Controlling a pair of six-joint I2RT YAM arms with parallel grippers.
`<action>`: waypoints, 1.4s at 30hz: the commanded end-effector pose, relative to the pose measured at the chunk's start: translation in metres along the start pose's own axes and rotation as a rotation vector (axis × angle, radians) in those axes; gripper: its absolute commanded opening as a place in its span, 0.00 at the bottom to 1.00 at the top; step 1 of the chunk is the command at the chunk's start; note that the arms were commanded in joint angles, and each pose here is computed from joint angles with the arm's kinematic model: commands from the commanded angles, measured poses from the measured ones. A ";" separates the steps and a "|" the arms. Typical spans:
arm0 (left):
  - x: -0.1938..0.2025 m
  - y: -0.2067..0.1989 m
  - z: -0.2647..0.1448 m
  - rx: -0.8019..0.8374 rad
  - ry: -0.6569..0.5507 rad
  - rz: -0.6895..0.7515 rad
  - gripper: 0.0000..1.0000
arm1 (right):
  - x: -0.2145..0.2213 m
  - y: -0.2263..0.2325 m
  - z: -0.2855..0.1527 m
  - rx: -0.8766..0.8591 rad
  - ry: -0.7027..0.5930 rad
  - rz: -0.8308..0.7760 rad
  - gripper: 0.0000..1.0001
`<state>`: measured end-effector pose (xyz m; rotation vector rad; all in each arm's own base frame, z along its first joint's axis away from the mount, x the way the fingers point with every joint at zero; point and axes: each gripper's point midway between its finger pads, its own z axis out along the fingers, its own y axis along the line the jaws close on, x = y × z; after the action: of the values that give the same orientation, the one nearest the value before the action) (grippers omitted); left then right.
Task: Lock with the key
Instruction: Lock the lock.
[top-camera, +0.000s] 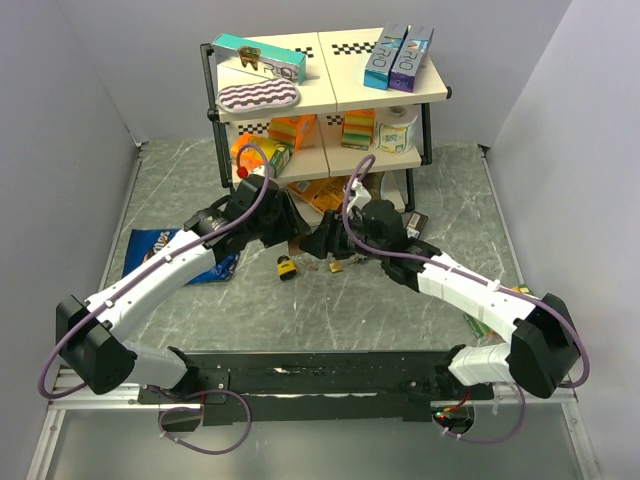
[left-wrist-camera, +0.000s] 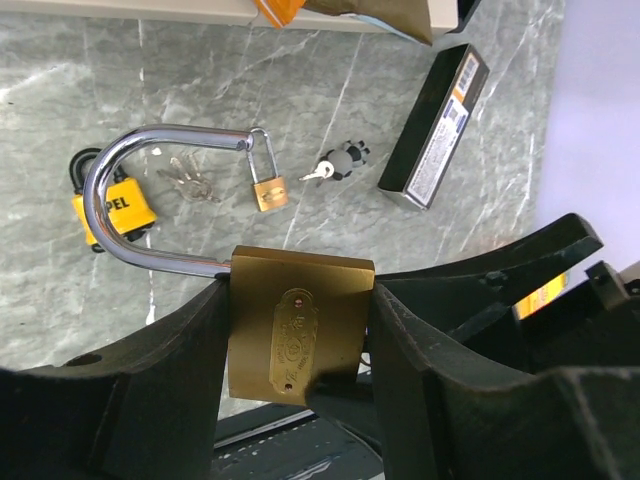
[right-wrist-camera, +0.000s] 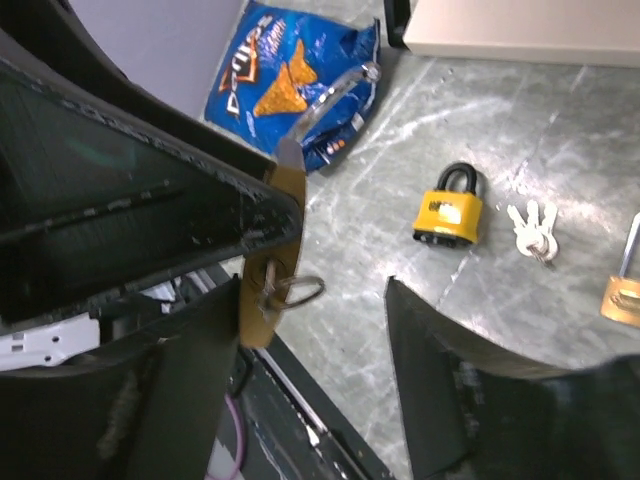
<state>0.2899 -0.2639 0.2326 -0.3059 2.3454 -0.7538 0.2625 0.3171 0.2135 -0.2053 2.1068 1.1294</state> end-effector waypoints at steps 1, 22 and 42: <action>-0.028 -0.054 -0.024 0.198 -0.079 -0.071 0.01 | -0.033 0.027 0.007 -0.055 -0.105 0.005 0.63; -0.024 -0.056 -0.031 0.231 -0.062 -0.115 0.16 | -0.041 0.037 0.012 -0.073 -0.101 0.019 0.00; -0.051 -0.044 -0.114 0.506 -0.333 0.488 0.96 | -0.050 0.069 -0.077 -0.512 -0.117 -0.007 0.00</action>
<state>0.2761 -0.2422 0.3432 -0.0278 1.9540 -1.0539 0.2508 0.2939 0.2187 -0.1296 2.0772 1.4278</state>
